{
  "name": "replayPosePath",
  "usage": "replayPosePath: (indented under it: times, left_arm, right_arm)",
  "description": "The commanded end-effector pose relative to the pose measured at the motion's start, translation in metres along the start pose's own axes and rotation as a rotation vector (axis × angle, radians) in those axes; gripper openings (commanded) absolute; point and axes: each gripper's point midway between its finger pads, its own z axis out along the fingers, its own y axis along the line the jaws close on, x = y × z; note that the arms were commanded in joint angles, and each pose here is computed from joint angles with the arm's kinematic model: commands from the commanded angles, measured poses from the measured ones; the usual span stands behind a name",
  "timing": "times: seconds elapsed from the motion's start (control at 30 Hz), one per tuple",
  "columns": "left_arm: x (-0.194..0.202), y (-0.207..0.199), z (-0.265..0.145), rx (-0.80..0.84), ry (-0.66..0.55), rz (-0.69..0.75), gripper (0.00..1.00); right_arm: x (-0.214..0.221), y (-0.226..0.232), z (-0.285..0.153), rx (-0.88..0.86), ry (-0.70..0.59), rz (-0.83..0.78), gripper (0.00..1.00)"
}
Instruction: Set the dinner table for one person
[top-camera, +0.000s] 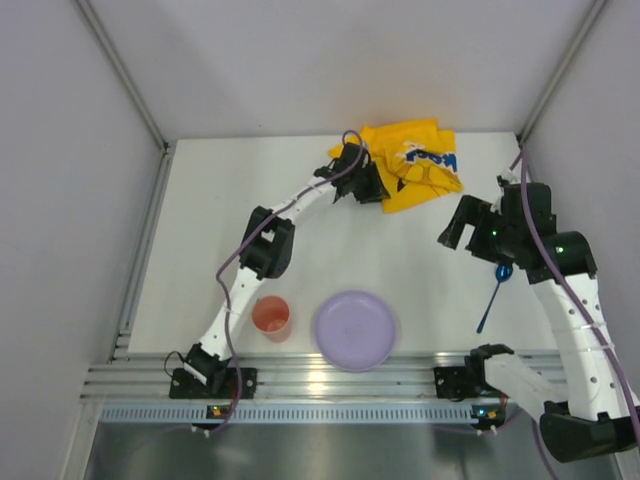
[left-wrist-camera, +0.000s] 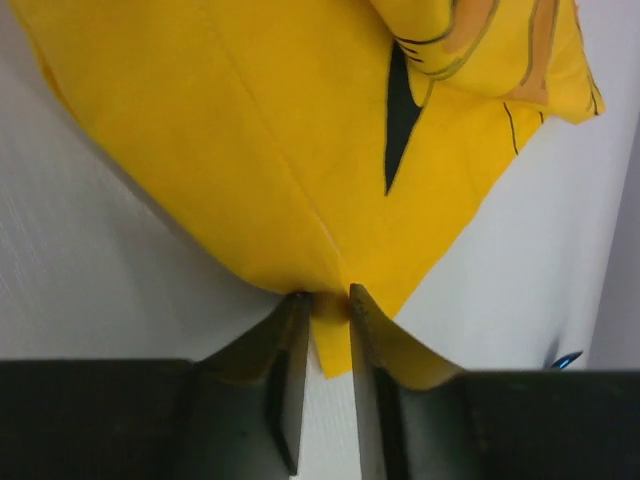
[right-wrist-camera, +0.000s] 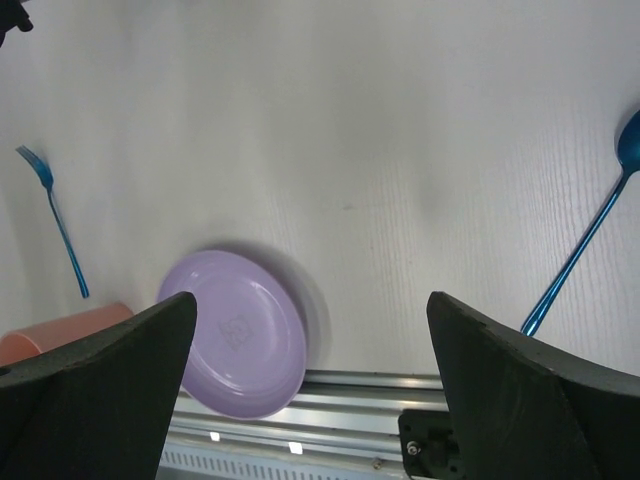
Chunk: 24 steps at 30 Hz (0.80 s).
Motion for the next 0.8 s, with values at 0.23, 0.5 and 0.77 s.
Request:
replayPosePath:
  times: [0.23,0.5,0.77]
  left_arm:
    - [-0.021,0.019,-0.020,0.043,0.025,-0.078,0.00]
    - [-0.037,0.081,-0.112,-0.108,0.030,-0.031,0.00]
    - [-0.008,0.103,-0.191,-0.229,0.120,0.059,0.00]
  right_arm:
    - [-0.021,0.009,0.029,-0.038,-0.005,-0.015,1.00]
    - [-0.049,0.026,0.071,-0.082,-0.001,0.004,1.00]
    - [-0.056,0.040,0.170,-0.134,0.123,0.086,1.00]
